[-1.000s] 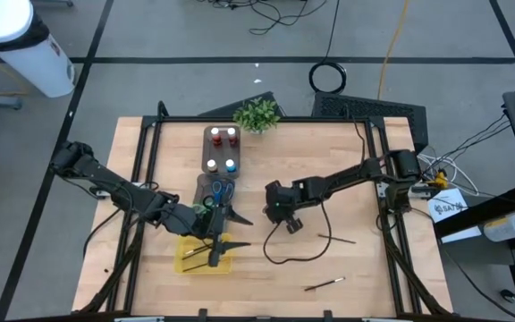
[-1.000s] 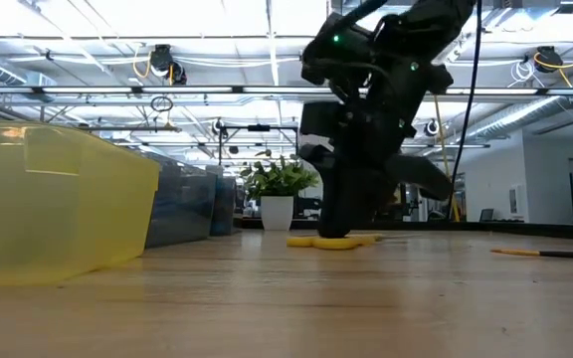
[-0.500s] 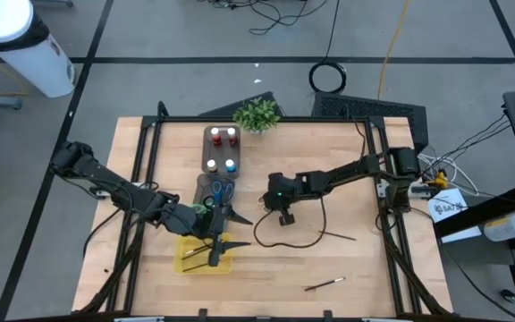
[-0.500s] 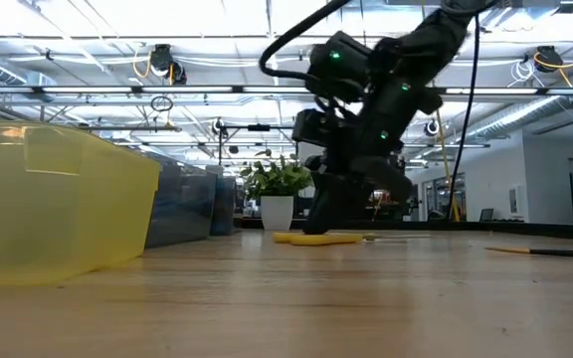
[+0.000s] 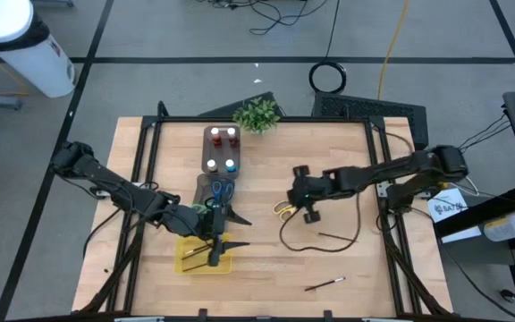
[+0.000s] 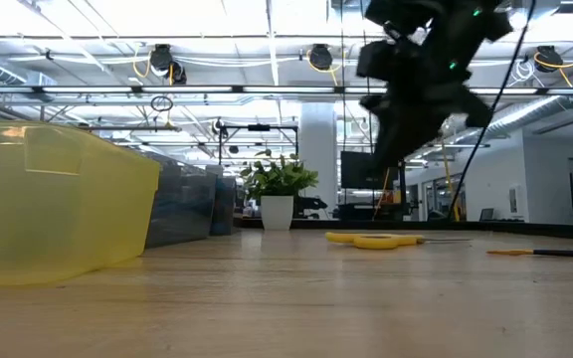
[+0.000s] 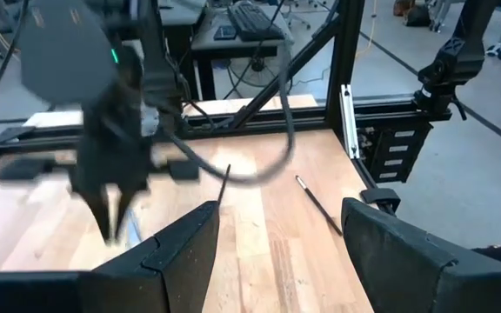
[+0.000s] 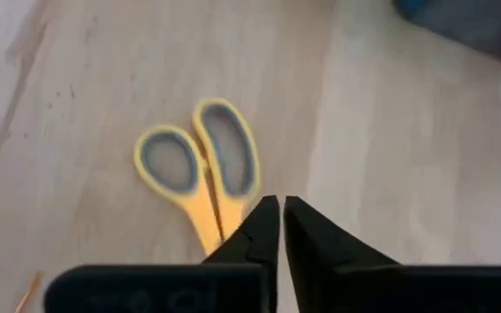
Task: Pick & Place Paint Supplies
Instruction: Put the yellow scissors into the bottom black bin
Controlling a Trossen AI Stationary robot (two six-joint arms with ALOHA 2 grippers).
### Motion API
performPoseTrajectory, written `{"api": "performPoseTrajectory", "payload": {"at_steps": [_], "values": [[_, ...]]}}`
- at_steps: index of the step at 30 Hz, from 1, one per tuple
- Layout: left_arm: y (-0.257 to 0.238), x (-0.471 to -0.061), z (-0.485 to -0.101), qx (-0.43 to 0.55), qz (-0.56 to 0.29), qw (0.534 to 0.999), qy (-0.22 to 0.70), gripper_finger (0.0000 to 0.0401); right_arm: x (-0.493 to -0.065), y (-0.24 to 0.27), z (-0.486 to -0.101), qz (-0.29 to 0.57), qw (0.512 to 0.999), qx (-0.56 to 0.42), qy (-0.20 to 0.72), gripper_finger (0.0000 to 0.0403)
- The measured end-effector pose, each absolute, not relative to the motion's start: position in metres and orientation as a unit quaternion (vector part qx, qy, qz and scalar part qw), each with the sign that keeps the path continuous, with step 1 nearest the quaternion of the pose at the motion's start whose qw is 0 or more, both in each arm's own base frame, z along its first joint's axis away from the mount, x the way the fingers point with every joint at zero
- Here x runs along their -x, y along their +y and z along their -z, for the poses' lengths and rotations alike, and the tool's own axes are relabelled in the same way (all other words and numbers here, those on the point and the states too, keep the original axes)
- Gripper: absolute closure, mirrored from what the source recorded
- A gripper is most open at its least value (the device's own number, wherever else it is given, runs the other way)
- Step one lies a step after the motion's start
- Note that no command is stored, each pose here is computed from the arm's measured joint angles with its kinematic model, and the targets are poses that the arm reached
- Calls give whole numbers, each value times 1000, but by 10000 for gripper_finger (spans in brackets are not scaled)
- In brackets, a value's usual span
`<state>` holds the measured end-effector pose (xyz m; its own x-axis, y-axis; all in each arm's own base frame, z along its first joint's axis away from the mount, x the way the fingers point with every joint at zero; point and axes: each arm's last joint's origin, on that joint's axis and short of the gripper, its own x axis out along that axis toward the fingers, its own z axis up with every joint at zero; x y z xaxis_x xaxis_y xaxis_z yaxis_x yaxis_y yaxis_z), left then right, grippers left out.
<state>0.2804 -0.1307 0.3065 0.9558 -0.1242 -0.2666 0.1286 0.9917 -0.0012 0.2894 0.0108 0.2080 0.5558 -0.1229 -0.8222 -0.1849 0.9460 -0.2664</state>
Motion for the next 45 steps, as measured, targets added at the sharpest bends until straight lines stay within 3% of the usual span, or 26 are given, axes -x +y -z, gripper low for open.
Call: {"api": "performPoseTrajectory", "payload": {"at_steps": [4, 13, 30, 45], "values": [[-134, -286, -297, 0, 61, 987, 151, 148, -262, 7, -210, -1, 847, 134, 515, 400], [-131, -300, -281, -8, 48, 984, 169, 148, -218, -3, -157, 24, 820, 102, 563, 402], [-116, -306, -282, 12, 23, 986, 163, 148, -199, -14, -126, 48, 821, 64, 565, 403], [-114, -310, -272, 43, 6, 981, 191, 148, -199, -15, -124, 67, 823, 35, 562, 403]]}}
